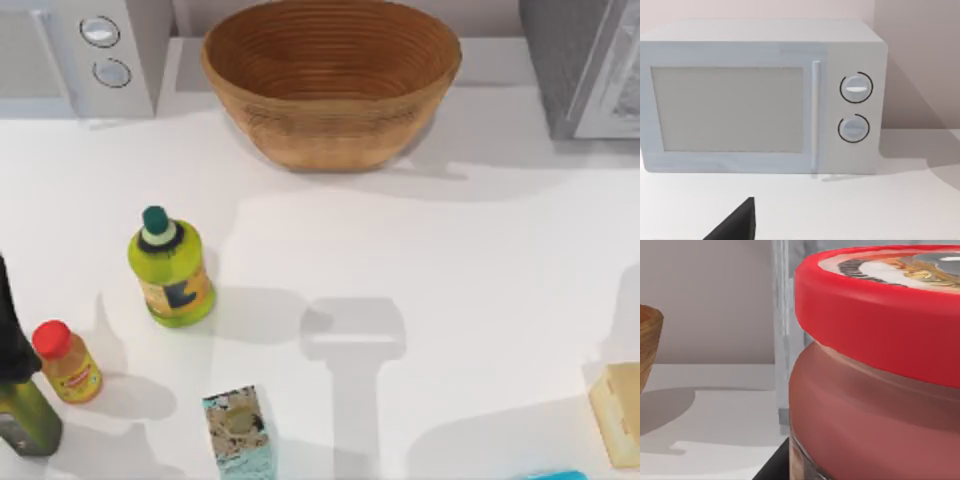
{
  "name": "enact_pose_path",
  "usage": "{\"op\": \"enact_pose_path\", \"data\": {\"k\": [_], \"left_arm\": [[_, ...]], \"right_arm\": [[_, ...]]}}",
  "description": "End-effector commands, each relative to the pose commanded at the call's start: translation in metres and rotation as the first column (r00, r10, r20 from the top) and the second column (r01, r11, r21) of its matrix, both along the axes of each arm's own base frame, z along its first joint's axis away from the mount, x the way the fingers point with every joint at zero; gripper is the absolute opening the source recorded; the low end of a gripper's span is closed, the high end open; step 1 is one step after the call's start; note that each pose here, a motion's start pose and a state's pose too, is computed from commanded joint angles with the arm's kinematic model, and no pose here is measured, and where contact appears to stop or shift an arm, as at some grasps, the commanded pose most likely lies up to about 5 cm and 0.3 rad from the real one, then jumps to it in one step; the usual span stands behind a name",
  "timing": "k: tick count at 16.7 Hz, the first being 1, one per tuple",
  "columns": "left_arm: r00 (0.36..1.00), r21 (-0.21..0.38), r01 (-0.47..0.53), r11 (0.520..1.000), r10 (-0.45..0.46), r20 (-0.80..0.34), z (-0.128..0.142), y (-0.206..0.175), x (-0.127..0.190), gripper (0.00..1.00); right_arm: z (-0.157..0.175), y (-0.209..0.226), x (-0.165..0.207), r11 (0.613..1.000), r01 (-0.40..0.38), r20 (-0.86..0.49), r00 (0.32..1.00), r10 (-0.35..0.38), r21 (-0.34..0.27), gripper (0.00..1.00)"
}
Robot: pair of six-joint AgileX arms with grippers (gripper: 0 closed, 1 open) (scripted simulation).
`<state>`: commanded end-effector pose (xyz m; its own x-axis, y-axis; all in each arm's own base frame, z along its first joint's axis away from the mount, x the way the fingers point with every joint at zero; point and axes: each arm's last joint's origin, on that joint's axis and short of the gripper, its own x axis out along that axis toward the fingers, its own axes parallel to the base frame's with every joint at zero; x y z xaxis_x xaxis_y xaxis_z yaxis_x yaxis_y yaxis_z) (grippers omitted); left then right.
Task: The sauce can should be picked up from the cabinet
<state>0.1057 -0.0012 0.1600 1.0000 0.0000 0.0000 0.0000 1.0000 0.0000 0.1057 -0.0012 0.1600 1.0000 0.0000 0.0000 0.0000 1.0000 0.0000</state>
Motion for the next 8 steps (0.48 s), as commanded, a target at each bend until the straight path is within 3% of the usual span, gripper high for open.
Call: {"op": "enact_pose_path", "data": {"k": [4, 8], "left_arm": [[1.0, 0.0, 0.0, 1.0, 0.0, 0.0, 0.0, 0.0, 0.0, 1.0], [1.0, 0.0, 0.0, 1.0, 0.0, 0.0, 0.0, 0.0, 0.0, 1.0]], "right_arm": [[0.0, 0.001, 0.001, 1.0, -0.012, -0.007, 1.0, 0.012, 0.002, 0.0], [0.008, 0.013, 0.008, 0.992, -0.13, -0.01, 0.992, 0.13, -0.003, 0.0]]}}
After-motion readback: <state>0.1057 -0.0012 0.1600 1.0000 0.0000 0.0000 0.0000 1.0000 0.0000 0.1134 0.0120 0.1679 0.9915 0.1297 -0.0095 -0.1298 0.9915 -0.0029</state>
